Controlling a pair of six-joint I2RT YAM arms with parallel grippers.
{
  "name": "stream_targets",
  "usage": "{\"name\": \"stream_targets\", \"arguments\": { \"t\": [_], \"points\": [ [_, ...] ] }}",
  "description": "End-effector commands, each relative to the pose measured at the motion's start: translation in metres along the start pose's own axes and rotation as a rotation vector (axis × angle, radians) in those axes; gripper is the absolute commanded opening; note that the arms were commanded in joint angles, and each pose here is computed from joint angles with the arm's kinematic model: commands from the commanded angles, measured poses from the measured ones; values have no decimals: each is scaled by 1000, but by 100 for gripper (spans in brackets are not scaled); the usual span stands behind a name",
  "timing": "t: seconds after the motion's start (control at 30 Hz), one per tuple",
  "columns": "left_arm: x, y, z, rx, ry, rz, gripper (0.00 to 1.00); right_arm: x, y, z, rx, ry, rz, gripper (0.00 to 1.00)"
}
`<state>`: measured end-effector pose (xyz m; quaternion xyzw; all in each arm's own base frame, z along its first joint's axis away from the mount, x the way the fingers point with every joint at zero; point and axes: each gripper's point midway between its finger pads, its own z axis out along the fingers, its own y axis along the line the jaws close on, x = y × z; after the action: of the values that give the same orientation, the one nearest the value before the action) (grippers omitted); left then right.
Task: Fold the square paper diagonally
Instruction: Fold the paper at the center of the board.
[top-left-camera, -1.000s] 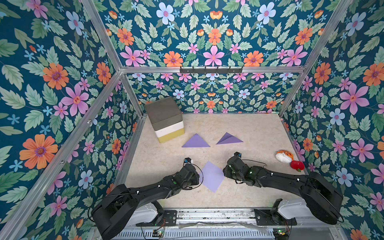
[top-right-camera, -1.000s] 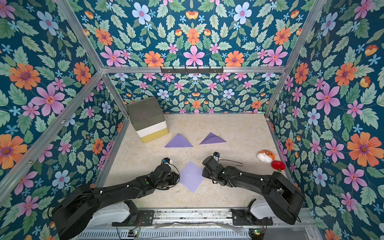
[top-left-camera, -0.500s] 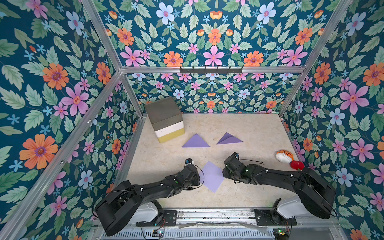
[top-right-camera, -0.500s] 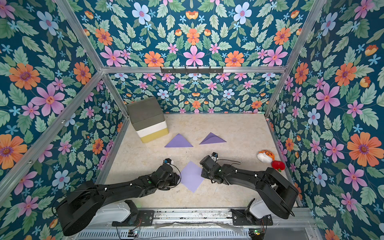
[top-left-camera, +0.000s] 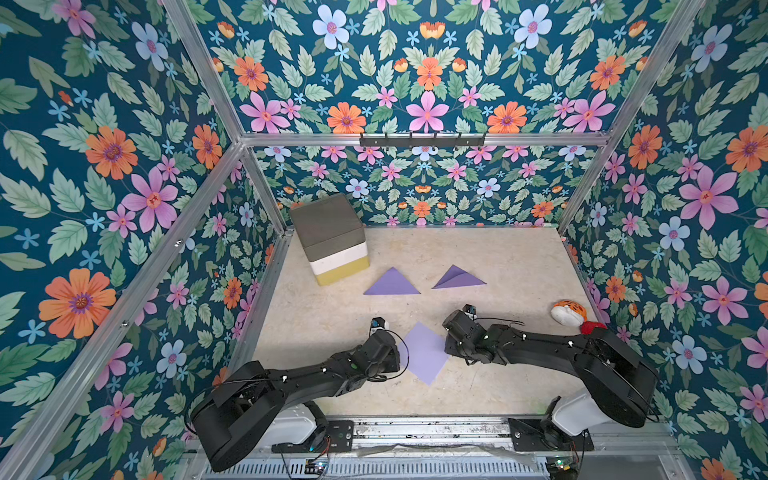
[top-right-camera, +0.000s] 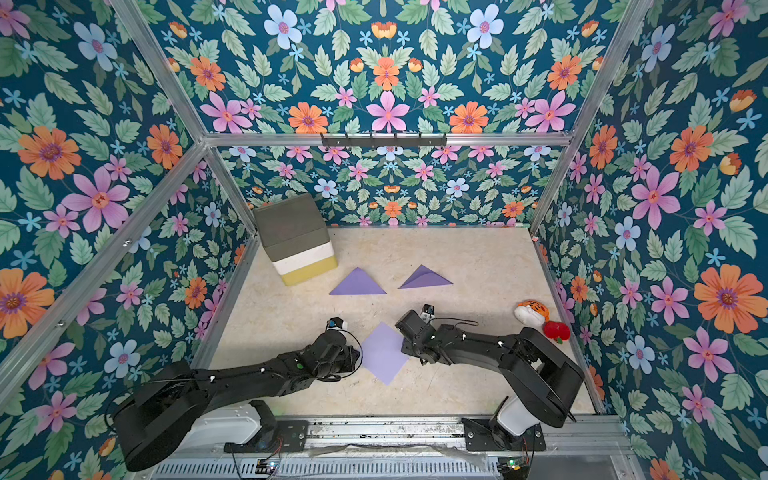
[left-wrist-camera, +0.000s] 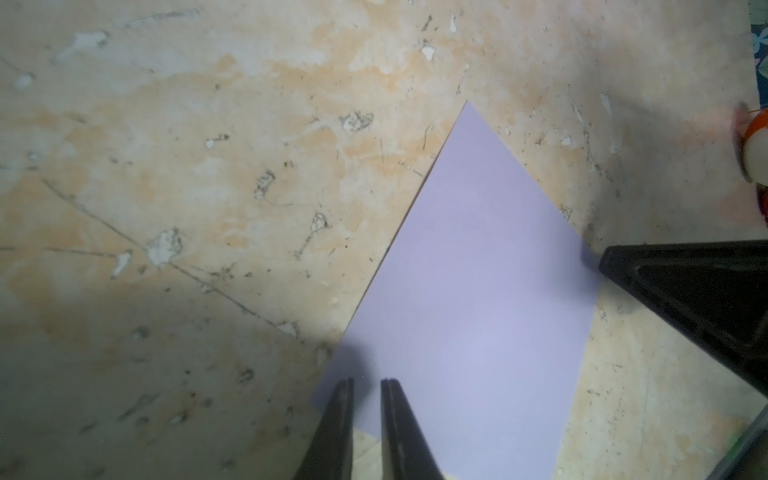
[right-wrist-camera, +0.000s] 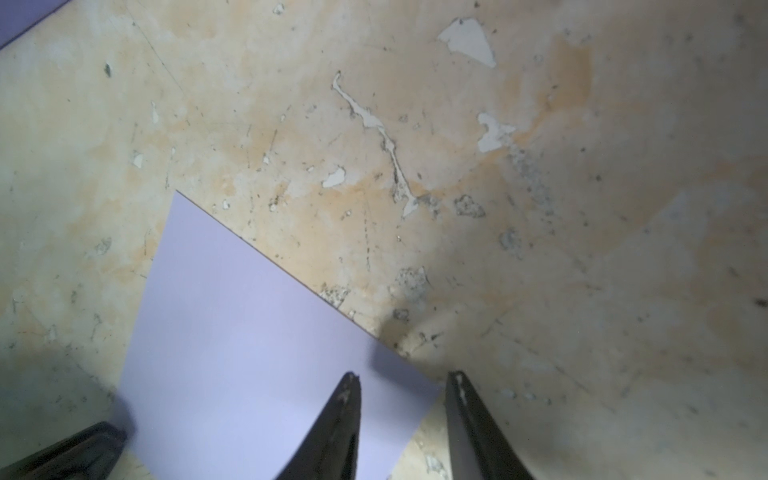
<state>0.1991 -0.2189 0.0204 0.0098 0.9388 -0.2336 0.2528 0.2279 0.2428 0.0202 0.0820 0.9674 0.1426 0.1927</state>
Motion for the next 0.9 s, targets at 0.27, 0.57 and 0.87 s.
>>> {"name": "stream_targets", "arguments": {
  "t": [0.27, 0.57, 0.87],
  "points": [
    [13, 19, 0, -76, 41, 29, 20, 11, -6, 4, 35, 48, -15, 35],
    [15, 21, 1, -82, 45, 28, 20, 11, -17, 2, 105, 41, -40, 41],
    [16, 22, 2, -85, 44, 29, 20, 7, -20, 1, 162, 39, -74, 44]
  ]
}}
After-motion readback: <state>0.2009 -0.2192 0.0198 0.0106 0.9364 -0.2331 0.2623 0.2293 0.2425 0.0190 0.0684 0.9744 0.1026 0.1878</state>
